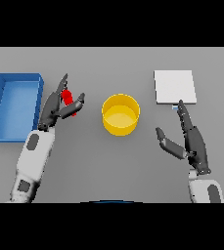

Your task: Pick up the red beaker and tilt it to pour out 1 green nut into yellow bowl. Pick up the yellow bowl and place it on the metallic measuring scale.

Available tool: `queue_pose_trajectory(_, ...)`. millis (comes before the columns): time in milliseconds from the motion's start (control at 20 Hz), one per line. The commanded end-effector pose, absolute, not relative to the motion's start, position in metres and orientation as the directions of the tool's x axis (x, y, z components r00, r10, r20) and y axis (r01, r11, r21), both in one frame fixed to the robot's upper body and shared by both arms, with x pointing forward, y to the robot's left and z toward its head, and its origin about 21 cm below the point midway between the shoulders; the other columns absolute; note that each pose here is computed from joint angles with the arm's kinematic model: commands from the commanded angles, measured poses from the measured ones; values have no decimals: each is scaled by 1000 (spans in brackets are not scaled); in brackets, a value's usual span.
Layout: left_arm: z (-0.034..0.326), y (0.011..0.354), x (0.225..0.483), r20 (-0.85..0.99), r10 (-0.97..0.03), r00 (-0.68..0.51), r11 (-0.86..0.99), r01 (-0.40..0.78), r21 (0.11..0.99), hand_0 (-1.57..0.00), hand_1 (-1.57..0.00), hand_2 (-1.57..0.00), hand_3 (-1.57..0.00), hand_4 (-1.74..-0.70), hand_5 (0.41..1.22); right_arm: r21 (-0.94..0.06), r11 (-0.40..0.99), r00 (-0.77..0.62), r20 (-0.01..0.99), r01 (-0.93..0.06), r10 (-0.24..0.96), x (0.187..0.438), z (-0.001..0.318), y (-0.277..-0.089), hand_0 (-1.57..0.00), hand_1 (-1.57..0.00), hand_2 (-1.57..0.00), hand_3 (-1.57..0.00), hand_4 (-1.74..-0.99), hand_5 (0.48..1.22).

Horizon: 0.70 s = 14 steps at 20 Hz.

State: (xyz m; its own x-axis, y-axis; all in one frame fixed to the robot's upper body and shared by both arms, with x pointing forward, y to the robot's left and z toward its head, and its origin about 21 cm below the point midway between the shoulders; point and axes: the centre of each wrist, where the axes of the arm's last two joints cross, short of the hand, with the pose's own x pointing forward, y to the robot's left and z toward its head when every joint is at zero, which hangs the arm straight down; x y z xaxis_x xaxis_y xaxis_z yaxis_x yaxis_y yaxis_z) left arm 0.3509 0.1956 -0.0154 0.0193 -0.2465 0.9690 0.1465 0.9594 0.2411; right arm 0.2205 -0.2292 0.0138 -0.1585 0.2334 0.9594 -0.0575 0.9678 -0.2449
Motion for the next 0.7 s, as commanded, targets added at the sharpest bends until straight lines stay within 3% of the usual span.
queue_pose_trajectory(0,-21,195,352,977,-214,19,968,137,209,1,1,1,1,-1270,700,-241,969,-151,961,-53,231,221,14,-230,1,1,1,1,-1244,643)
queue_pose_trajectory(100,-27,194,356,984,-177,19,977,129,173,1,1,-6,1,-1303,719,-241,969,-154,961,-52,231,225,16,-229,1,1,1,1,-1246,646)
queue_pose_trajectory(200,-30,186,360,989,-148,16,983,113,145,-81,-94,-157,-133,-1364,761,-243,969,-144,962,-51,234,224,14,-228,1,1,1,1,-1242,645)
queue_pose_trajectory(250,-31,185,360,990,-141,5,985,99,140,-207,-230,-287,-254,-1401,787,-245,968,-149,960,-50,235,222,14,-228,1,1,1,1,-1240,645)
queue_pose_trajectory(350,-37,179,359,987,-163,6,985,56,162,-551,-588,-662,-728,-1471,943,-245,968,-150,960,-48,236,223,14,-230,1,1,1,1,-1237,648)
queue_pose_trajectory(400,-35,179,361,980,-197,13,979,51,196,-755,-783,-844,-884,-1519,999,-239,970,-145,962,-46,230,224,14,-231,1,1,1,1,-1239,648)
queue_pose_trajectory(500,-33,171,361,968,-251,-12,965,71,252,-1049,-1067,-1106,-1058,-1589,1079,-236,971,-135,964,-49,227,227,16,-228,1,1,1,1,-1239,648)
queue_pose_trajectory(600,-34,171,360,970,-244,-18,967,74,245,-1237,-1248,-1273,-1154,-1636,1130,-237,970,-153,962,-46,228,225,17,-231,1,1,1,1,-1242,650)
queue_pose_trajectory(650,-31,173,361,969,-246,-11,966,76,246,-1304,-1313,-1333,-1237,-1597,1148,-219,974,-150,967,-58,208,227,17,-228,1,1,1,1,-1250,647)
